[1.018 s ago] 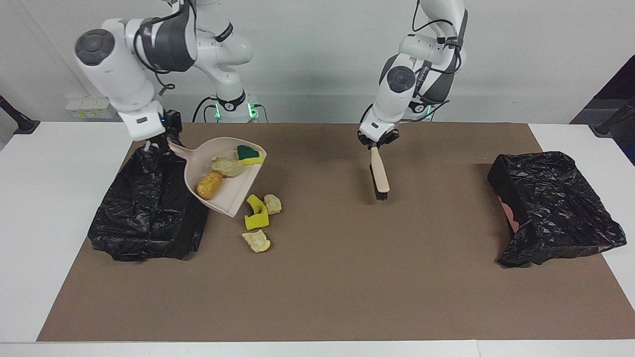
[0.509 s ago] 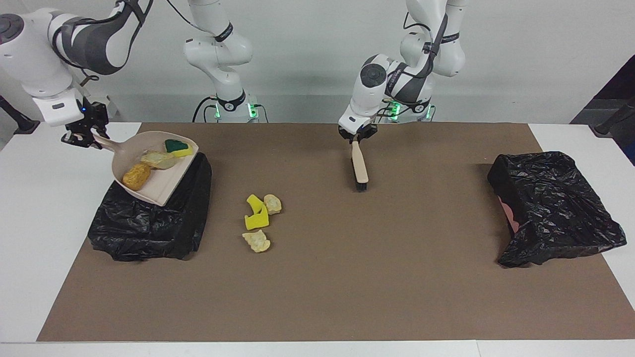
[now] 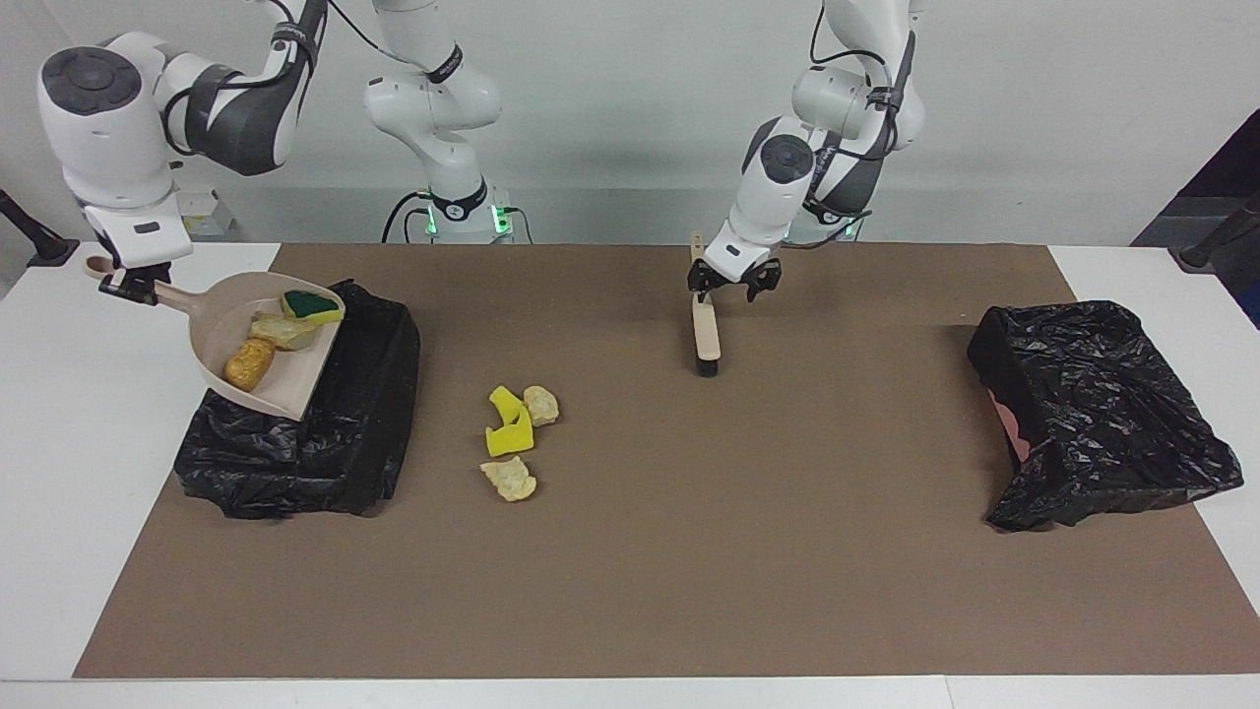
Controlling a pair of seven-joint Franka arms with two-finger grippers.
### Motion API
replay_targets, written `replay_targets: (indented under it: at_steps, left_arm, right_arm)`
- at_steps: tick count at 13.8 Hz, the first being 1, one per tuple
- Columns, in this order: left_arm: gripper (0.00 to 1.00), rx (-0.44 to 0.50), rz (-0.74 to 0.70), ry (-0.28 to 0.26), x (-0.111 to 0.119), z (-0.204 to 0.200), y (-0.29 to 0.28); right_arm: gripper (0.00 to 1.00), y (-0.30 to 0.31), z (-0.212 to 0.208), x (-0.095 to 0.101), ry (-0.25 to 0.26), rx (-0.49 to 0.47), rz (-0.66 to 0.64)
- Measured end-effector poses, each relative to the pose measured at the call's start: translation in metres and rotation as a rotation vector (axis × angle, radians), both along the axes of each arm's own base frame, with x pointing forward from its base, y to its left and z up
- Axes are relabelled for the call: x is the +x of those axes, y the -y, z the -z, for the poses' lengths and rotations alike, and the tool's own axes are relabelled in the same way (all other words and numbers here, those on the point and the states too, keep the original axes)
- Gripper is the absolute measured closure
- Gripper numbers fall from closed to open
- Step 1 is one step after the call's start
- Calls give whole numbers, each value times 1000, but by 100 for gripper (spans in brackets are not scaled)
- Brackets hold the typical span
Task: Sweep and dump trash in bin
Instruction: 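Tip the dustpan into the black bag with the right gripper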
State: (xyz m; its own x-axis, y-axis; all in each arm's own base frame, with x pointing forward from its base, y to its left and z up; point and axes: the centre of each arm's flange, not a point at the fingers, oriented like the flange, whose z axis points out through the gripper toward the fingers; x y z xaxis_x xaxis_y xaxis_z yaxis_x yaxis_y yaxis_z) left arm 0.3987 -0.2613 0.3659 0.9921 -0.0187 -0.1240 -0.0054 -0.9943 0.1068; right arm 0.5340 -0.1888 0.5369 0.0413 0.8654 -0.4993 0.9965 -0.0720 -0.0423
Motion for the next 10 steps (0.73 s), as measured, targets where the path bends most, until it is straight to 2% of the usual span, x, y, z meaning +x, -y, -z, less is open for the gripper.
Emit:
replay_targets:
  at_steps: [3, 7, 10]
  left_arm:
    - [0, -23, 26, 27, 55, -19, -46]
    - [0, -22, 79, 50, 133, -46, -95]
    - [0, -24, 91, 86, 173, -77, -148]
  right_arm:
    - [69, -39, 1, 7, -24, -137, -92]
    - [69, -67, -5, 7, -26, -224, -169]
    - [69, -78, -10, 8, -23, -264, -200]
